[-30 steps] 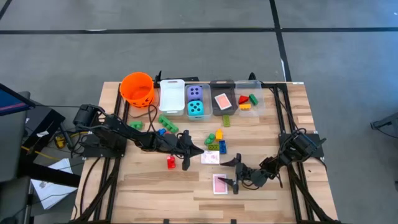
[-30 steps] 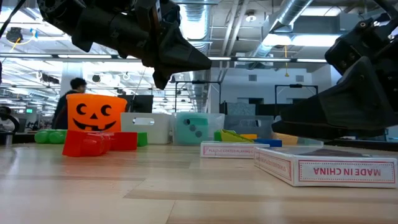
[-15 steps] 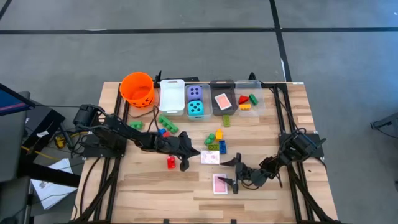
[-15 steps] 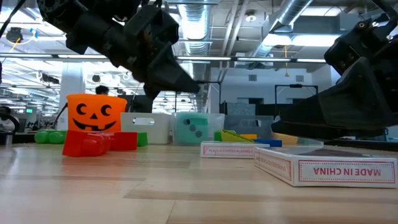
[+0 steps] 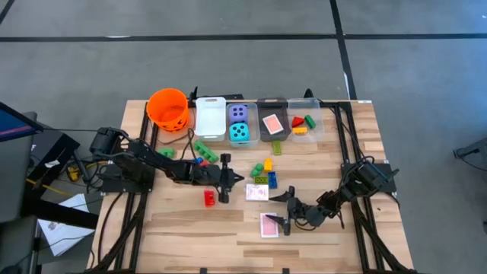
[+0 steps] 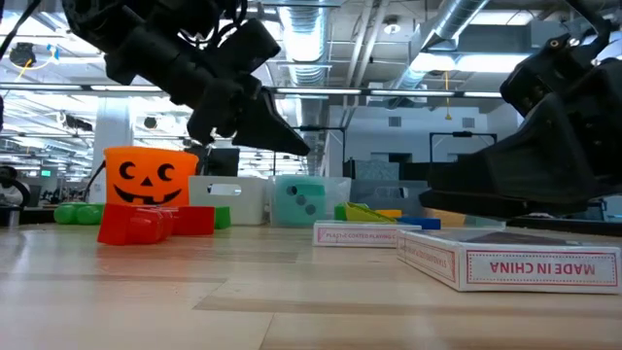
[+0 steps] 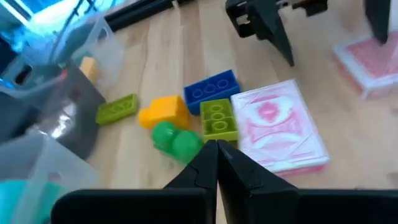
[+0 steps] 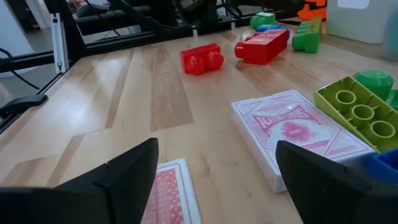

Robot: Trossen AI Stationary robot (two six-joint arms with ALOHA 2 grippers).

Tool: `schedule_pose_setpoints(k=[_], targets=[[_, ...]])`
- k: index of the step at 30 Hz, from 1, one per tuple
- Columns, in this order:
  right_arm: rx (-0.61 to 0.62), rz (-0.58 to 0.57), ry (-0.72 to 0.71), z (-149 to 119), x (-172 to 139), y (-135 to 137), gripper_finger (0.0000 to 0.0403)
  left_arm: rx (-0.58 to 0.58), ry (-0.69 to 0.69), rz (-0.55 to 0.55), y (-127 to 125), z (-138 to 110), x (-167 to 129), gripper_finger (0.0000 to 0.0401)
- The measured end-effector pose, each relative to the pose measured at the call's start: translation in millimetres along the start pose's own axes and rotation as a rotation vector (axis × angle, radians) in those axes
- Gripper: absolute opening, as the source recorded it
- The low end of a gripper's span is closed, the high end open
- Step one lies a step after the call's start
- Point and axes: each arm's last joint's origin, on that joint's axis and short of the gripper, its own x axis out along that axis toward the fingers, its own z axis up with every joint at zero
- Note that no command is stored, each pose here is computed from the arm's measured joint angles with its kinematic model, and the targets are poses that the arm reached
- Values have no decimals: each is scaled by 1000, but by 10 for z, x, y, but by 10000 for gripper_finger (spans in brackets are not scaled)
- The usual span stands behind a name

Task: Pick & Place Toys
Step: Put the small blue game piece into the right transparent bin

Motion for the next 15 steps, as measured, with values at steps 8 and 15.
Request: schedule_pose_setpoints(k=[8, 15], targets=[[1, -19, -3, 15, 38, -40, 317, 83, -41, -31, 96, 5, 32, 0], [4, -32, -6, 25, 61, -65, 317, -101, -171, -151, 147, 91, 38, 3]])
